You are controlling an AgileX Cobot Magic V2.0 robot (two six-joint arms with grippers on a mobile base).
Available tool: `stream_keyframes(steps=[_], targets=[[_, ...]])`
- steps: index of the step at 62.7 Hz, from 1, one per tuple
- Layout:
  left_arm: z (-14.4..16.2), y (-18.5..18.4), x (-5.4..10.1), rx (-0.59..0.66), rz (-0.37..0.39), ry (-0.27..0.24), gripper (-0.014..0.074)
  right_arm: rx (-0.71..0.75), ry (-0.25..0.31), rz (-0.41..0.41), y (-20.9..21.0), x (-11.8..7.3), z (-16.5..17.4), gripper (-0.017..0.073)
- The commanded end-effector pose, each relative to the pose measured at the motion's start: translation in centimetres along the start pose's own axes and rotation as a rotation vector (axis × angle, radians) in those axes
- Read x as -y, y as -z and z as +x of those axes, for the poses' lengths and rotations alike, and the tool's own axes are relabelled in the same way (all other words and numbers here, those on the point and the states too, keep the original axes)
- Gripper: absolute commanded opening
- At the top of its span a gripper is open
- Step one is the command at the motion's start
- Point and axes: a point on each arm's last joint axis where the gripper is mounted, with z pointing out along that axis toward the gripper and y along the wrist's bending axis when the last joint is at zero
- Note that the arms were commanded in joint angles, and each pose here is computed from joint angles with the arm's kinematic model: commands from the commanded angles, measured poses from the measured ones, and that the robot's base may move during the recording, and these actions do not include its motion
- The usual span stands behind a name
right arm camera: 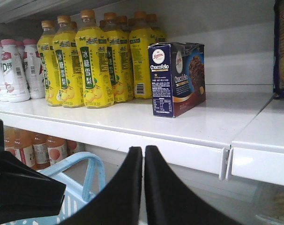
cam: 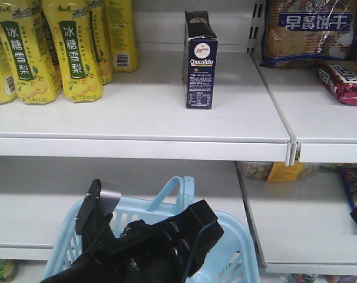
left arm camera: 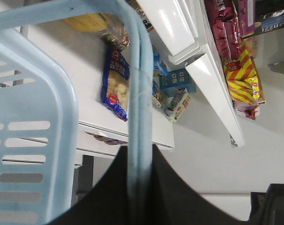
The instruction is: Left arm holds basket, right arm returns cookies
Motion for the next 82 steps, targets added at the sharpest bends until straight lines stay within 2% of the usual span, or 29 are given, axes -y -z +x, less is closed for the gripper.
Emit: stream_keyframes(steps=[1,44,49,56,62,67,78,82], targets=[[-0.9,1.0,1.9,0.048,0.080,-0.017,-0.0006,0.042,0.070,-0.002,-0.1,-0.1,-1.0,-0.0010],[-1.0,1.0,1.9,0.054,0.080,-0.018,-0.0006,0.042,0.070,-0.002,-0.1,-0.1,-1.0,-0.0010],[-1.1,1.2,1.8,0.059,0.084,-0.030,-0.0006,0.042,0.070,-0.002,-0.1,-0.1,-1.0,-0.0010],[-1.5,2.9,3.0,0.035,0.162,-0.067,-0.0006,0.042,0.070,-0.002,-0.1,-0.1,-1.0,-0.0010],[-2.0,5.3,4.3,0.008,0.249,-0.085,-0.0006,0.042,0.069,-0.002,-0.1,-0.1,-1.0,-0.0010],[-2.5,7.5,5.2,-0.012,0.325,-0.120,-0.0006,0.042,0.069,-0.002,-0.1,-0.1,-1.0,-0.0010],[-3.6,13.0,6.6,-0.040,0.507,-0.255,-0.0006,0.042,0.069,-0.002,-0.1,-0.1,-1.0,-0.0010],[-4.2,15.3,6.9,-0.016,0.581,-0.338,-0.0006,0.042,0.069,-0.002,-0.1,-0.1,-1.0,-0.0010]])
